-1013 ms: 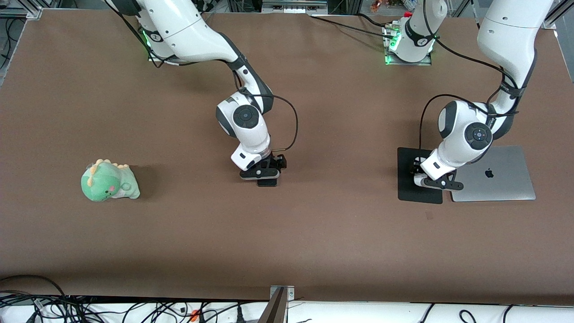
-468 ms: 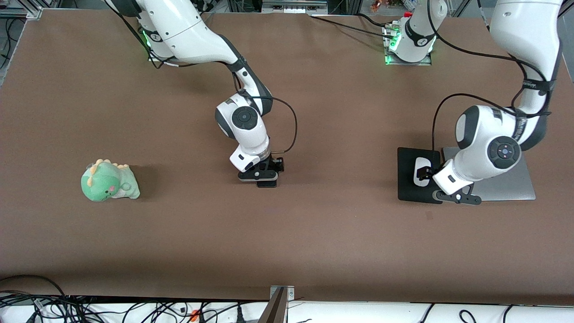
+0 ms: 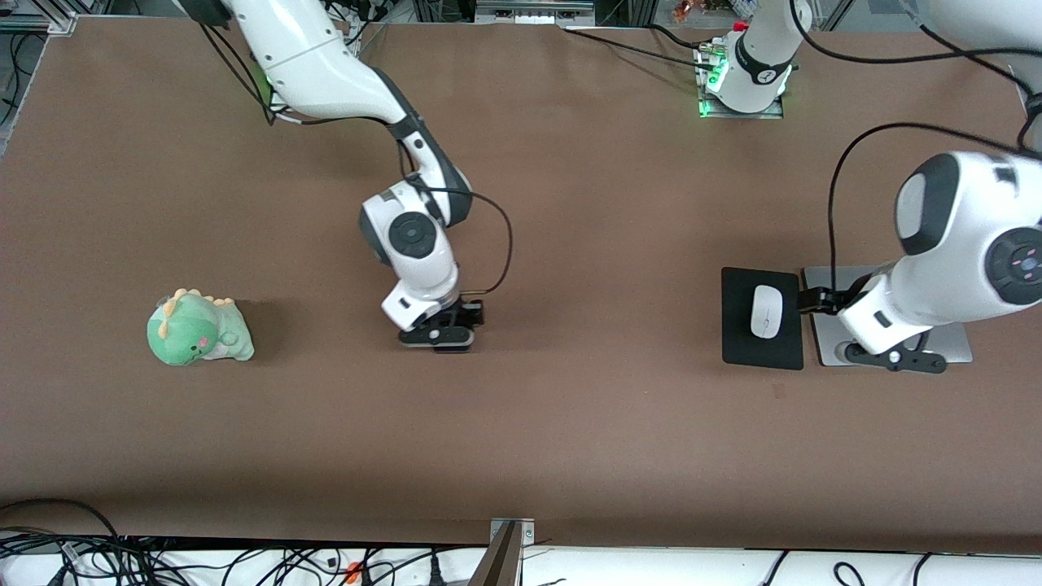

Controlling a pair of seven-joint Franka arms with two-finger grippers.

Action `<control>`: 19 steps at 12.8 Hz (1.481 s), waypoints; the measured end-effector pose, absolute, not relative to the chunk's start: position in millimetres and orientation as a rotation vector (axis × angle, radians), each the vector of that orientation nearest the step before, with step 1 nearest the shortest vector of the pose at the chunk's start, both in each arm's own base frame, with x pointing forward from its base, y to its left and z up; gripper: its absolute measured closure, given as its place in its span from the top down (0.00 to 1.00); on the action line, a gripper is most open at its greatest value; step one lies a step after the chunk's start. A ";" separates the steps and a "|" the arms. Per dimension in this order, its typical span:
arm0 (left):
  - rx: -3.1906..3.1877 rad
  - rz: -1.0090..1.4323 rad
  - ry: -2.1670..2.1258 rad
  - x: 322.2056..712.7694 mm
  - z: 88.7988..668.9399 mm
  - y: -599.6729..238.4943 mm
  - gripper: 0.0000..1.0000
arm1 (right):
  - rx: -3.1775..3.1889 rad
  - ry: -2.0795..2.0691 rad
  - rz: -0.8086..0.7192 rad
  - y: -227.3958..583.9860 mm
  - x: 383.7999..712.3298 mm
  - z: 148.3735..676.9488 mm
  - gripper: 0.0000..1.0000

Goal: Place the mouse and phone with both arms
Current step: 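Release the mouse on the pad while the right gripper lifts the phone, then raise the left gripper while the right gripper carries the phone toward the plush, then lower the black phone beside the green plush and open the right gripper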

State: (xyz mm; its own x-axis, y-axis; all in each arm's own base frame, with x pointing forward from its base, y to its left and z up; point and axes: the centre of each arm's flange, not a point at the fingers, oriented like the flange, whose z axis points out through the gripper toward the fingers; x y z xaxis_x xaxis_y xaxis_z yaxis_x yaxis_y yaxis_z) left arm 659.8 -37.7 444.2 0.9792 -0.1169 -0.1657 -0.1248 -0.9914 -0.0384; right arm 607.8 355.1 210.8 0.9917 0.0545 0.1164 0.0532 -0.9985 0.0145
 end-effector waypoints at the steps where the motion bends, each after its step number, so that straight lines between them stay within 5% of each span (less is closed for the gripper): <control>1: -3.079 0.241 0.200 658.6 466.6 -43.7 1.00 | 3.106 0.125 0.149 326.1 620.4 225.9 0.80; 8: -3.086 0.171 0.195 641.6 579.7 -47.4 1.00 | 3.061 0.267 -0.054 129.4 629.4 225.1 0.80; 15: -3.071 0.059 0.157 584.5 598.8 -41.9 1.00 | 3.082 0.239 -0.001 100.2 609.3 182.6 0.80; 17: -3.081 0.075 0.109 564.7 597.0 -25.6 1.00 | 3.084 0.240 0.007 101.3 609.5 182.6 0.97; 19: -3.081 0.076 0.085 552.6 595.0 -17.1 1.00 | 3.087 0.239 0.023 102.6 612.6 191.9 1.00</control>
State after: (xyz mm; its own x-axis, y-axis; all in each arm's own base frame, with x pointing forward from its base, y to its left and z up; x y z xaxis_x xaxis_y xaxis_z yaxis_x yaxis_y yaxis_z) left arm 552.6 -17.1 595.0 0.9973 -0.0534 -0.0510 -0.0563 -0.9968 -0.0567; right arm 612.6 102.6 191.9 0.9880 0.1543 0.0114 0.1536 -0.9870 0.0467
